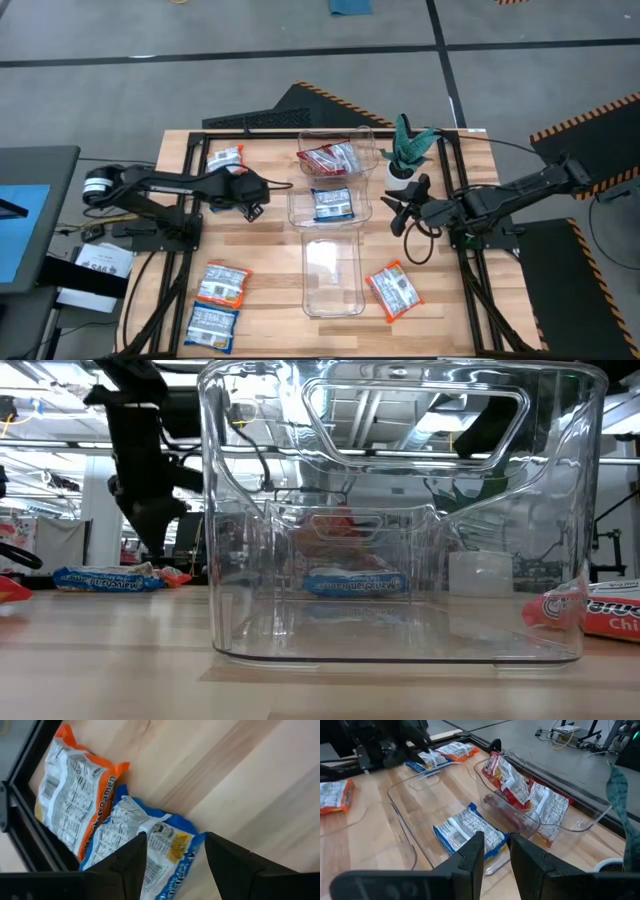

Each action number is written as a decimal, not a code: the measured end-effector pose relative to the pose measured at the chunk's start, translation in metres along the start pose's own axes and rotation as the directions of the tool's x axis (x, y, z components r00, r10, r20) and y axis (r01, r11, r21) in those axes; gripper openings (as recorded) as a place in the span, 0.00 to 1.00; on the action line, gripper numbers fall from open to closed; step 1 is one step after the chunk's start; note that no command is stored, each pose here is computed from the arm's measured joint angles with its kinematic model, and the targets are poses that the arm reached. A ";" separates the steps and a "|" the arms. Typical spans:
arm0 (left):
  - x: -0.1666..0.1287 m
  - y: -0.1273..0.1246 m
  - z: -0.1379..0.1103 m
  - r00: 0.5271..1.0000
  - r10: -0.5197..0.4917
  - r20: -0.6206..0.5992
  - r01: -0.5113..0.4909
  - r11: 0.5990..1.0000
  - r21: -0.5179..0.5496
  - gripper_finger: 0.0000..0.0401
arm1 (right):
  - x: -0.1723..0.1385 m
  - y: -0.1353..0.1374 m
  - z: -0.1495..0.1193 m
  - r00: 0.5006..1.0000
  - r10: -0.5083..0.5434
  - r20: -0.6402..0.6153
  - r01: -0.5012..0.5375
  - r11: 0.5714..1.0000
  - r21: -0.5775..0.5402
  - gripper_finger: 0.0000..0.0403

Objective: Sort Maruchan noodles
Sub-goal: Put the top blue noodle pack into the middle transparent bin, then put the bottom left orange noodle pack into the bottom transparent bin

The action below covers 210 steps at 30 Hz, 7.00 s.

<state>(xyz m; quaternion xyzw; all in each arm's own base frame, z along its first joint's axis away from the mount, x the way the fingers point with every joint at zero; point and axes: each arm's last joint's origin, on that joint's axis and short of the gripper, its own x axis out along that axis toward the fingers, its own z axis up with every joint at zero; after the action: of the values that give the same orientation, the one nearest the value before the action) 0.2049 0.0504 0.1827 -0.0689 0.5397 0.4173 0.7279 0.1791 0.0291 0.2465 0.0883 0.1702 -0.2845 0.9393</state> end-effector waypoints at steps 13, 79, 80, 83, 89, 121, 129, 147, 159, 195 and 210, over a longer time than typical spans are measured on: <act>0.032 -0.012 -0.006 0.981 0.127 -0.146 -0.120 0.991 0.050 0.46 | 0.000 0.000 0.000 1.000 0.001 0.001 -0.001 1.000 0.001 0.29; -0.113 -0.104 0.100 0.909 -0.191 0.371 -0.126 0.722 0.680 0.00 | 0.000 0.000 0.000 1.000 0.000 -0.004 0.000 1.000 -0.002 0.29; -0.114 -0.103 0.101 0.904 -0.193 0.381 -0.126 0.731 0.670 0.00 | 0.000 0.000 0.000 1.000 0.000 -0.003 0.000 1.000 -0.002 0.29; -0.119 -0.098 0.101 0.899 -0.198 0.391 -0.124 0.741 0.660 0.04 | 0.000 0.000 0.000 1.000 0.000 -0.003 0.000 1.000 -0.002 0.29; -0.149 -0.069 0.098 0.875 -0.226 0.429 -0.078 0.808 0.584 0.23 | 0.000 0.000 0.000 1.000 0.000 -0.004 0.000 1.000 -0.002 0.29; -0.132 -0.101 -0.100 0.671 -0.712 -0.207 0.646 0.425 0.634 0.51 | 0.000 0.000 0.001 1.000 0.005 0.004 -0.005 1.000 0.008 0.29; -0.134 -0.135 -0.122 0.823 -0.469 -0.322 0.528 0.419 0.739 0.51 | 0.000 0.001 0.001 1.000 0.007 0.004 -0.007 1.000 0.007 0.29; -0.106 -0.158 -0.137 0.904 -0.292 -0.312 0.419 0.469 0.777 0.24 | 0.000 0.001 0.001 1.000 0.008 0.003 -0.008 1.000 0.007 0.29; -0.139 -0.156 -0.116 0.945 -0.260 -0.199 0.301 0.452 0.840 0.00 | 0.000 0.001 0.001 1.000 0.008 0.004 -0.008 1.000 0.007 0.29; -0.167 -0.143 -0.154 0.898 -0.438 -0.037 0.318 0.588 0.744 0.57 | 0.000 0.001 0.001 1.000 0.012 0.001 -0.012 1.000 0.007 0.29; -0.134 -0.141 -0.184 0.894 -0.446 -0.042 0.327 0.586 0.741 0.59 | 0.000 0.001 0.001 1.000 0.012 0.001 -0.012 1.000 0.007 0.29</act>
<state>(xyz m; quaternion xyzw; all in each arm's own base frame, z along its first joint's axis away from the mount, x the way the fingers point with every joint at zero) 0.1578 -0.2128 0.1709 0.1432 0.5765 0.0013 0.8045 0.1797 0.0295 0.2474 0.0926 0.1680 -0.2796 0.9407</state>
